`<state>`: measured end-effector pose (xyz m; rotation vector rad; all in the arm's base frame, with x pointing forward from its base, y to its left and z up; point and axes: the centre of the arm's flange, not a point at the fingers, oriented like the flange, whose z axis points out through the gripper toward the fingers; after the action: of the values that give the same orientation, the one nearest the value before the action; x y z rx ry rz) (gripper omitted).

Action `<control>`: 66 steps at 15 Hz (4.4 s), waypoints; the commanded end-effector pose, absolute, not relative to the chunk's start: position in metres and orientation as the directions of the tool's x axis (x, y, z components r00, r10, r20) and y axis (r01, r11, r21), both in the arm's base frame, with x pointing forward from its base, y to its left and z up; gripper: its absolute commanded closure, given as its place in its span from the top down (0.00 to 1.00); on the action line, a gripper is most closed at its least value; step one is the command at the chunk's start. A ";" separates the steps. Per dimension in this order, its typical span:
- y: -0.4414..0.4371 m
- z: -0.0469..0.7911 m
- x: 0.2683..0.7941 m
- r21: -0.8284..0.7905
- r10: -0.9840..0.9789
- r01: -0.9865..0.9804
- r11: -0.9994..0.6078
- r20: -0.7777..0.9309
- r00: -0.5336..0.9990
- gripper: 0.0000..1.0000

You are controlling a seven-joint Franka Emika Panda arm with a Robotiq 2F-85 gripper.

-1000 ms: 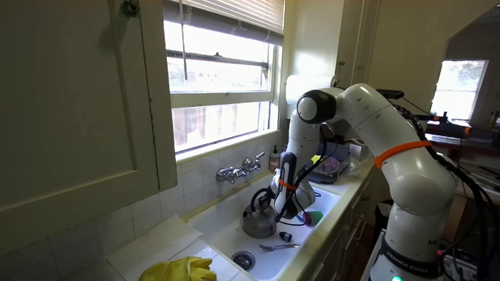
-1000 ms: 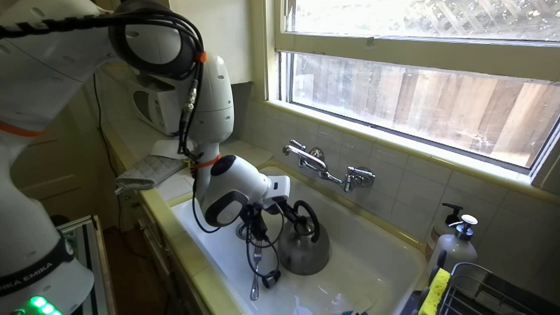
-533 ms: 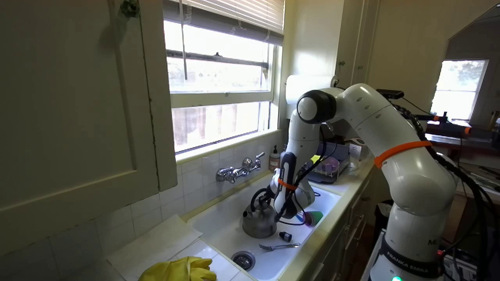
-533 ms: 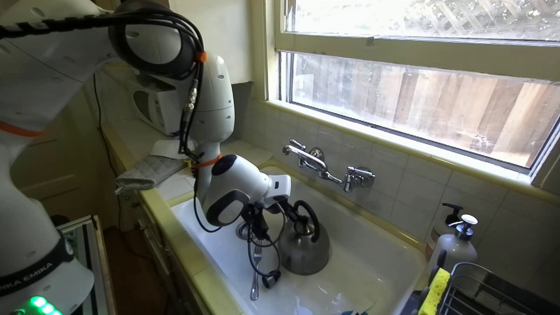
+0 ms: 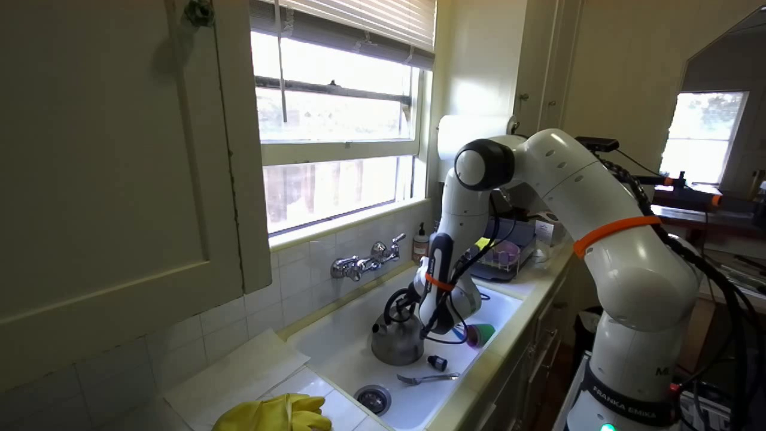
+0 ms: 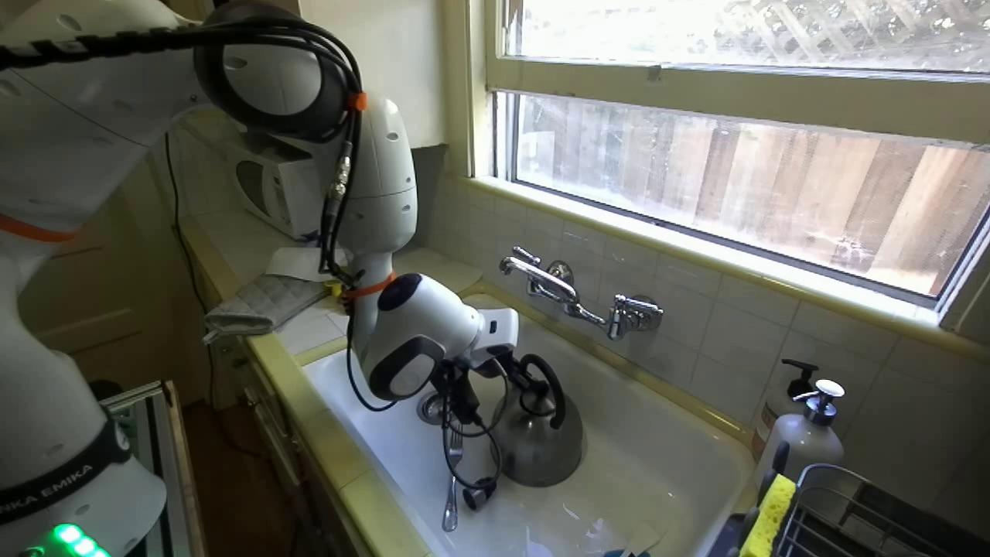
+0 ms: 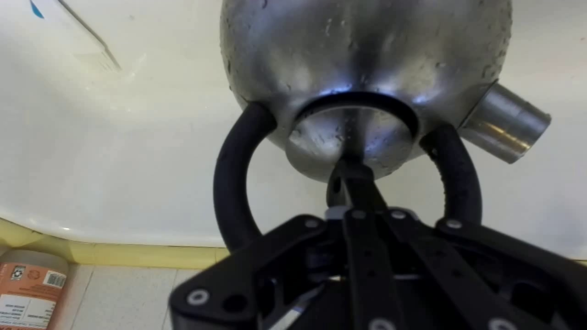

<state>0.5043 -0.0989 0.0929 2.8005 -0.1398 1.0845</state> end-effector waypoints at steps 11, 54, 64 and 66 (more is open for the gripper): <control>-0.099 0.079 0.505 0.055 -0.017 -0.063 -0.997 0.607 0.794 0.00; -0.116 0.062 0.522 0.108 0.066 -0.012 -0.994 0.690 0.721 0.00; -0.122 0.081 0.520 -0.002 -0.104 -0.134 -0.991 0.646 0.756 0.25; -0.122 0.081 0.521 0.019 -0.110 -0.157 -0.987 0.637 0.763 0.33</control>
<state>0.5248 -0.1204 0.0797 2.8671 -0.1511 1.1151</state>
